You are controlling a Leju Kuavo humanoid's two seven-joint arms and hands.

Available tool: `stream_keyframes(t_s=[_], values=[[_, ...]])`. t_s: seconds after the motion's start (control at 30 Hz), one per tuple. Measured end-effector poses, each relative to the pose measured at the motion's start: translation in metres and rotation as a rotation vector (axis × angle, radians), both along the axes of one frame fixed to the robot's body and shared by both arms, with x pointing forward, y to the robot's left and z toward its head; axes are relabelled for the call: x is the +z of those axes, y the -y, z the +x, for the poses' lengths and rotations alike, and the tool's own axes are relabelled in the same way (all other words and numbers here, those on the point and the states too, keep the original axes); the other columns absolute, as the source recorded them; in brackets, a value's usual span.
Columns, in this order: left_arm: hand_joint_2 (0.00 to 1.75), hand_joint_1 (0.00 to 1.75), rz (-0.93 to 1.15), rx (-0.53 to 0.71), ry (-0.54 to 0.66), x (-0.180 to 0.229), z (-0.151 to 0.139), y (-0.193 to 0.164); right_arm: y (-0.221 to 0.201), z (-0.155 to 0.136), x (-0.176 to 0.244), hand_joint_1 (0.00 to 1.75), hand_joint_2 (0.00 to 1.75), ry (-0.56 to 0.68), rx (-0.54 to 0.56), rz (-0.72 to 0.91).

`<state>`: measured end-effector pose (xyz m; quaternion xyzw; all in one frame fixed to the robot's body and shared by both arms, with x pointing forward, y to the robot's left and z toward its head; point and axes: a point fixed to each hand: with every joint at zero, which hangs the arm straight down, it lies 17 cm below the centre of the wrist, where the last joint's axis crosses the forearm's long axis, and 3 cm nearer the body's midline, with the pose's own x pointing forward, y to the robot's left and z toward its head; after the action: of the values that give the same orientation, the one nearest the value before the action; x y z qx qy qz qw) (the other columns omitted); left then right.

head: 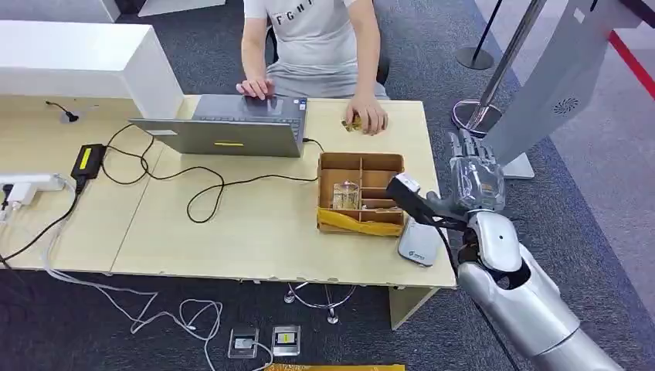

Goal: Pass the card to the sensor for recognition and then transmit it.

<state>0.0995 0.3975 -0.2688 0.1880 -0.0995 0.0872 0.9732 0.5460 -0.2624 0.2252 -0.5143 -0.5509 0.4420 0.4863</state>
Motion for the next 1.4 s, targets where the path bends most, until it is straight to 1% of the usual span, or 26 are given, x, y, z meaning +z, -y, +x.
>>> stream_keyframes(t_s=[0.3, 0.5, 0.87, 1.0, 1.2, 1.4], values=[[0.0, 0.0, -0.003, -0.006, 0.011, 0.0, 0.003, 0.001, -0.025, -0.017, -0.027, 0.0, 1.75, -0.061, 0.07, 0.036], [0.0, 0.0, 0.004, -0.004, 0.01, 0.001, 0.002, -0.001, -0.036, -0.023, -0.037, 0.0, 1.75, -0.075, 0.103, 0.05], [0.0, 0.0, 0.004, -0.017, 0.009, 0.001, 0.003, 0.0, -0.049, -0.035, -0.059, 0.0, 1.75, -0.104, 0.134, 0.099], [0.0, 0.0, 0.008, -0.024, 0.016, 0.001, 0.004, -0.001, -0.056, -0.037, -0.063, 0.0, 1.75, -0.076, 0.154, 0.131], [0.0, 0.0, 0.016, -0.02, 0.018, 0.001, 0.005, -0.002, -0.066, -0.038, -0.086, 0.0, 1.75, -0.116, 0.157, 0.169], [0.0, 0.0, 0.016, -0.01, 0.006, 0.001, 0.002, -0.002, -0.073, -0.037, -0.1, 0.0, 1.75, -0.139, 0.155, 0.169]])
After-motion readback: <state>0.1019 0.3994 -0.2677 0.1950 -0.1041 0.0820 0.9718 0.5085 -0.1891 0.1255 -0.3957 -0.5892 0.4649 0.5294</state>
